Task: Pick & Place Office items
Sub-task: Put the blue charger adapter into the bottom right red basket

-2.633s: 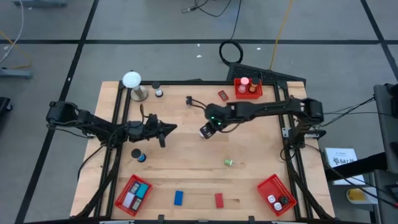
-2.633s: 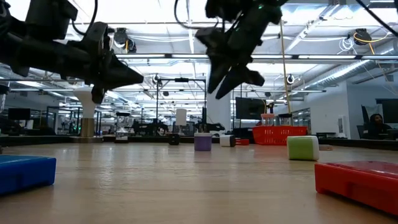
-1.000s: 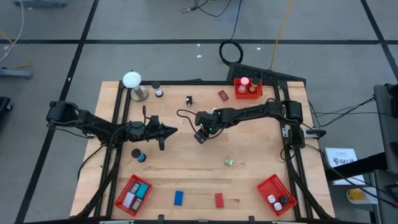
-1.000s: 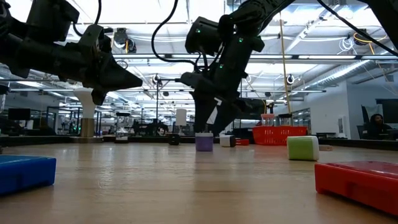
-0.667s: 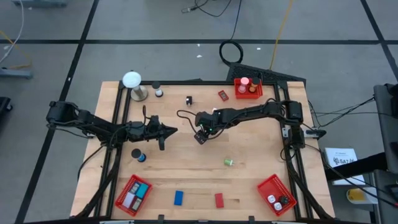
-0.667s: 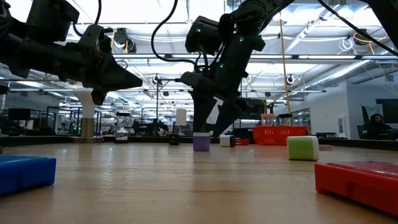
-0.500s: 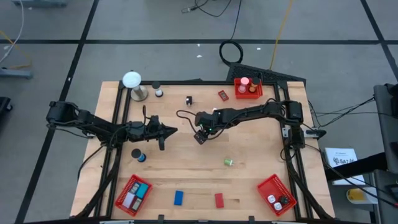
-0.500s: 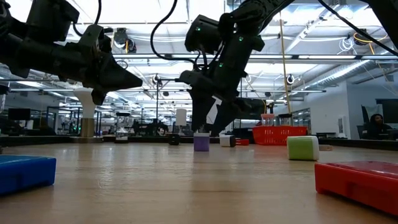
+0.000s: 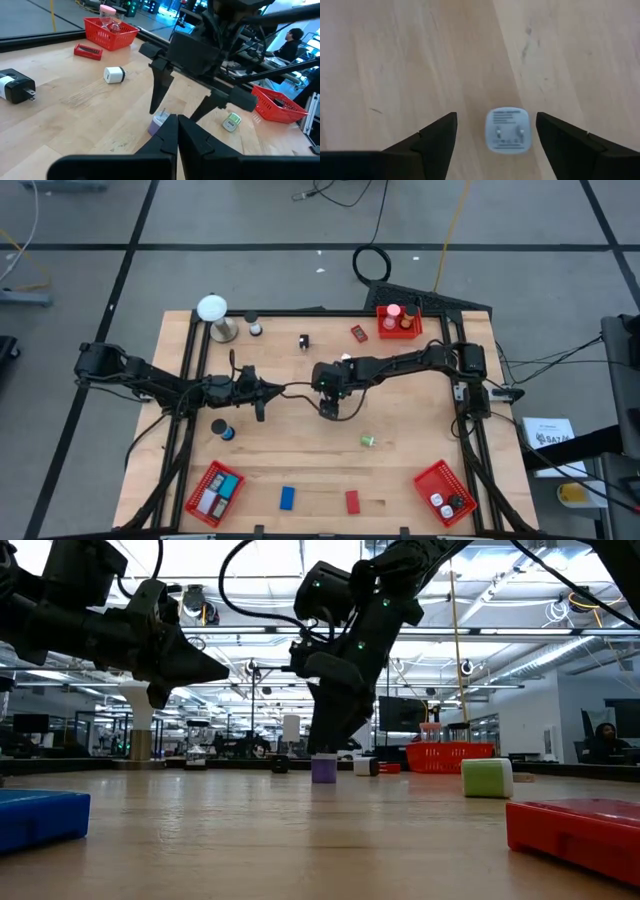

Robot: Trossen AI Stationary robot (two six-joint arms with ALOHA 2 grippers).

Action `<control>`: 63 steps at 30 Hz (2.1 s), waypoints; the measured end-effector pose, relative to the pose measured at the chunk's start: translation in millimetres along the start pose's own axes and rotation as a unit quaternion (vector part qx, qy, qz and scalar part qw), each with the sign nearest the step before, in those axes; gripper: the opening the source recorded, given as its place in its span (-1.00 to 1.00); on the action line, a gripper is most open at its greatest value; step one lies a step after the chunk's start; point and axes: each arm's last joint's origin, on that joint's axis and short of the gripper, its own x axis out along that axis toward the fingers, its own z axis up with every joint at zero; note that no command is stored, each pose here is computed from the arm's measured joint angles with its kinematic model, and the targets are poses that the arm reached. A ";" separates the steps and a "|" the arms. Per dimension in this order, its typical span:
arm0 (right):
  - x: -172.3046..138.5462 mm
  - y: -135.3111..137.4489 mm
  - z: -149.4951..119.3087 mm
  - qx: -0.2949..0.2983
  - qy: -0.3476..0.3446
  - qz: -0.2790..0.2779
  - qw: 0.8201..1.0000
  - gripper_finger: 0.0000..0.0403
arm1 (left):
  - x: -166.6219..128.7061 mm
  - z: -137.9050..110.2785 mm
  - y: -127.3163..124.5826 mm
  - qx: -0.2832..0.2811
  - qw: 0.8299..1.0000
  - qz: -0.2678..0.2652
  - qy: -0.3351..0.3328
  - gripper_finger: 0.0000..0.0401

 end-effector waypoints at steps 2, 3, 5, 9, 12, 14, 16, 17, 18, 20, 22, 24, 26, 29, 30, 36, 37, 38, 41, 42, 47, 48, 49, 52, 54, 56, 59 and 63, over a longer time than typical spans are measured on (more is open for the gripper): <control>2.8 -0.8 -1.7 -0.004 -0.005 0.001 1.000 0.26 | 0.0 0.0 0.0 0.000 1.000 0.000 0.000 -0.94; 3.9 -0.9 -1.7 -0.004 -0.012 0.002 1.000 0.22 | 0.1 0.0 0.0 0.000 1.000 0.000 0.000 -0.93; 6.0 -1.5 -3.5 -0.004 -0.016 0.003 1.000 0.14 | 0.1 0.1 0.0 0.000 1.000 0.000 0.000 -0.92; 10.4 -2.8 -11.5 -0.002 -0.002 0.000 1.000 -0.02 | 0.1 0.1 0.0 0.000 1.000 0.000 0.000 -0.96; 12.4 -3.9 -15.1 -0.001 0.003 -0.001 1.000 -0.13 | 0.0 0.0 0.0 0.000 1.000 0.000 0.000 -0.99; 13.0 -4.2 -16.1 0.003 0.004 -0.001 1.000 -0.20 | 0.1 0.0 0.0 -0.001 1.000 0.000 0.000 -0.96; 13.1 -4.0 -15.1 0.010 -0.001 -0.001 1.000 -0.27 | 0.1 0.0 0.0 -0.002 1.000 0.000 0.000 -0.94; 13.0 -3.8 -14.2 0.014 -0.006 0.000 1.000 -0.30 | 0.1 0.0 0.0 -0.002 1.000 0.000 0.000 -0.93; 12.6 -3.6 -13.3 0.020 -0.010 0.001 1.000 -0.33 | 0.1 0.0 0.0 -0.003 1.000 0.001 0.000 -0.92; 6.0 -3.0 -11.1 0.031 -0.019 0.003 0.999 -0.38 | 0.1 0.0 0.0 -0.002 1.000 0.001 0.000 -0.93; -5.4 -1.9 -7.1 0.047 -0.035 0.007 0.998 -0.38 | 0.0 0.0 0.0 -0.002 1.000 0.001 0.000 -0.95; -22.0 0.1 -5.3 0.066 -0.040 0.011 0.997 -0.36 | 0.1 -0.2 0.1 -0.002 1.000 0.001 0.001 -0.98; -42.9 5.0 -9.4 0.079 -0.025 0.008 0.996 -0.35 | 0.1 -0.2 0.1 -0.002 1.000 0.001 0.001 -0.98; -79.8 22.4 -20.5 0.083 -0.010 -0.003 0.996 -0.36 | 0.1 -0.6 0.3 -0.001 1.000 0.002 0.003 -0.94; -91.8 30.9 -27.5 0.083 0.002 -0.008 0.997 -0.36 | 0.0 -0.9 0.4 -0.001 1.000 0.003 0.005 -0.93; -147.1 81.7 -86.4 0.115 0.061 -0.015 0.991 -0.37 | 0.0 -3.1 1.7 0.004 1.000 0.011 0.015 -0.99; -153.4 88.8 -99.2 0.129 0.070 -0.013 0.989 -0.37 | 0.0 -3.3 1.8 0.004 1.000 0.011 0.016 -0.98; -159.3 96.1 -112.6 0.143 0.077 -0.009 0.987 -0.37 | 0.0 -3.4 1.9 0.003 1.000 0.012 0.016 -0.97; -170.3 112.4 -152.2 0.190 0.102 -0.001 0.977 -0.37 | 0.0 -4.2 2.2 -0.002 1.000 0.014 0.020 -0.93; -172.4 116.3 -166.3 0.201 0.112 -0.001 0.973 -0.37 | 0.0 -4.3 2.3 -0.003 1.000 0.014 0.021 -0.92; -177.6 132.0 -224.9 0.232 0.160 -0.005 0.959 -0.37 | -0.1 -5.4 3.0 -0.002 0.999 0.020 0.025 -0.98; -178.2 134.6 -234.3 0.233 0.173 -0.005 0.957 -0.37 | -0.2 -5.9 3.3 -0.002 0.999 0.022 0.028 -0.98; -179.1 137.2 -242.7 0.231 0.184 -0.005 0.955 -0.37 | -0.2 -6.5 3.7 -0.001 0.999 0.024 0.030 -0.99; -180.9 144.6 -264.6 0.230 0.208 0.002 0.951 -0.37 | -0.3 -6.9 4.1 -0.002 0.999 0.029 0.031 -0.95; -181.6 149.3 -276.0 0.235 0.217 0.013 0.947 -0.37 | -0.3 -6.9 4.2 -0.002 0.999 0.031 0.030 -0.93; -181.9 152.6 -285.7 0.244 0.226 0.021 0.943 -0.37 | -0.3 -6.9 4.4 -0.003 0.999 0.033 0.030 -0.93; -179.3 152.1 -297.7 0.253 0.233 0.017 0.939 -0.37 | -0.3 -6.8 4.8 -0.003 0.999 0.039 0.028 -0.97; -171.4 150.0 -309.3 0.265 0.238 0.021 0.934 -0.37 | -0.3 -6.9 5.0 -0.003 0.999 0.042 0.027 -0.97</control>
